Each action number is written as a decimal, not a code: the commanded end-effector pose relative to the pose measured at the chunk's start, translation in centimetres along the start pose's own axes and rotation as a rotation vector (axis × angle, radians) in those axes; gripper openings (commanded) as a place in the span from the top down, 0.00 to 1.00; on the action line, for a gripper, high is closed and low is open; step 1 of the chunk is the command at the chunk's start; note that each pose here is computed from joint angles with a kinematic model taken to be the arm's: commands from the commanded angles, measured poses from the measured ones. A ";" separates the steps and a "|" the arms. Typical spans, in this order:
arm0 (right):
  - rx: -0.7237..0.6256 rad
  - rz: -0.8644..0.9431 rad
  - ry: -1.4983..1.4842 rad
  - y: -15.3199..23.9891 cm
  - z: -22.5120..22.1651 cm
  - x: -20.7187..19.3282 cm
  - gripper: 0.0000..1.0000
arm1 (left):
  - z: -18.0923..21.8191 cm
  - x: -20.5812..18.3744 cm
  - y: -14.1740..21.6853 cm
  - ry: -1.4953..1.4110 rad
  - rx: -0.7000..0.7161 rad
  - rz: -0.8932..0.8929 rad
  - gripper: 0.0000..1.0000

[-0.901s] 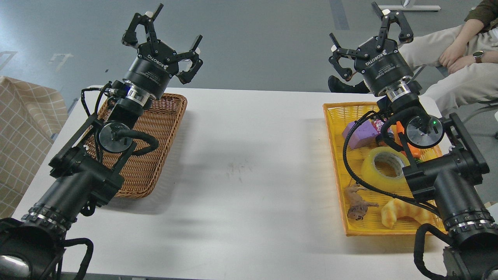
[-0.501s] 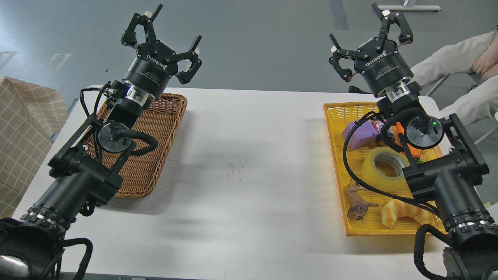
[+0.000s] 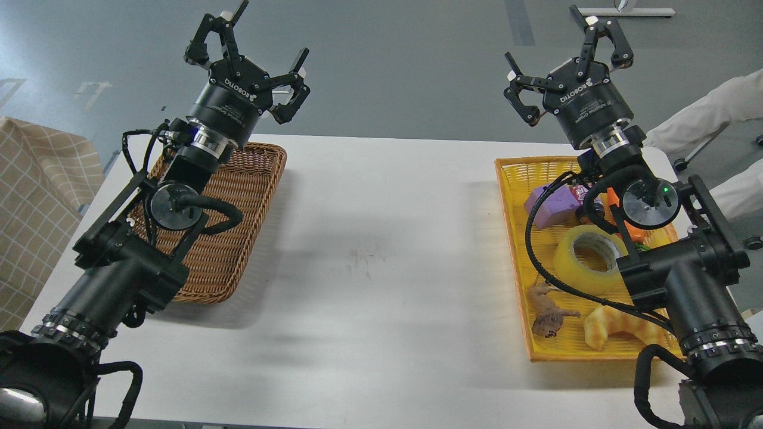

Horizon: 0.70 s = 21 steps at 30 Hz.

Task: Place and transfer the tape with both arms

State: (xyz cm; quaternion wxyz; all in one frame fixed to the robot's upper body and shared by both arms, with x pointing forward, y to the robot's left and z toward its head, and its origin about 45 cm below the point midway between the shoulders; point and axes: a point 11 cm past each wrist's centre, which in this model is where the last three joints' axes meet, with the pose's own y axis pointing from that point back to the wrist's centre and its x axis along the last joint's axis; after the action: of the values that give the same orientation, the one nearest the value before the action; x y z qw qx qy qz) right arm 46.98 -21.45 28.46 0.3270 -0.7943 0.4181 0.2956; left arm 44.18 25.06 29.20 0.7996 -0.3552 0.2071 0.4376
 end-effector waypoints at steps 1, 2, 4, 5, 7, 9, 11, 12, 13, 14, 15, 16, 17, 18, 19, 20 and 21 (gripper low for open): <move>0.001 -0.002 0.001 -0.1 0.0 -0.1 0.00 | 0.0 -0.1 -0.1 0.002 -0.009 -0.002 0.02; 0.001 -0.002 0.001 -0.1 0.0 -0.1 0.00 | 0.1 0.0 0.0 -0.001 -0.008 -0.001 0.02; 0.002 -0.005 0.000 -0.1 -0.1 -0.2 0.00 | 0.0 -0.2 -0.1 -0.002 -0.007 -0.005 0.02; 0.002 -0.005 0.000 -0.1 -0.1 -0.2 0.00 | 0.0 -0.2 -0.1 -0.002 -0.007 -0.005 0.02; 0.003 -0.005 0.001 -0.1 -0.1 -0.2 0.00 | 0.0 -0.2 -0.1 -0.002 -0.007 -0.005 0.02; 0.004 -0.005 0.000 -0.1 -0.1 -0.2 0.00 | 0.0 -0.3 -0.1 -0.001 -0.006 -0.008 0.02; 0.004 -0.005 0.000 -0.1 -0.1 -0.2 0.00 | 0.0 -0.3 -0.1 -0.001 -0.005 -0.010 0.02; 0.004 -0.005 0.000 -0.1 -0.1 -0.2 0.00 | 0.0 -0.3 -0.1 -0.001 -0.005 -0.010 0.02; 0.004 -0.005 0.000 -0.1 -0.1 -0.2 0.00 | 0.0 -0.4 -0.2 -0.002 -0.006 -0.011 0.02; 0.004 -0.007 0.000 -0.1 -0.1 -0.2 0.00 | 0.1 -0.3 -0.2 -0.003 -0.006 -0.011 0.02; 0.004 -0.008 0.001 -0.1 -0.2 -0.3 0.00 | 0.1 -0.4 -0.2 -0.003 -0.006 -0.012 0.02; 0.004 -0.008 0.001 -0.1 -0.2 -0.3 0.00 | 0.2 -0.4 -0.3 -0.004 -0.007 -0.014 0.02; 0.004 -0.008 0.001 -0.1 -0.2 -0.3 0.00 | 0.2 -0.4 -0.3 -0.004 -0.007 -0.014 0.02; 0.004 -0.008 0.001 -0.1 -0.2 -0.3 0.00 | 0.2 -0.4 -0.3 -0.004 -0.008 -0.014 0.02; 0.004 -0.008 0.001 -0.1 -0.2 -0.3 0.00 | 0.2 -0.4 -0.3 -0.003 -0.009 -0.013 0.02; 0.005 -0.009 0.001 -0.2 -0.2 -0.3 0.00 | 0.2 -0.4 -0.3 -0.003 -0.009 -0.013 0.02; 0.005 -0.010 0.001 -0.2 -0.2 -0.3 0.00 | 0.3 -0.4 -0.3 -0.004 -0.008 -0.014 0.02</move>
State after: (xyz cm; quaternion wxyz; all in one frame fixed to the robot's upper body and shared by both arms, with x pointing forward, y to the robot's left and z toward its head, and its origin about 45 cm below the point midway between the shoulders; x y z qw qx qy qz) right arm 47.00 -21.39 28.81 0.3298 -0.7954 0.4156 0.2931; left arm 44.20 24.85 29.68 0.8017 -0.3585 0.2018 0.4336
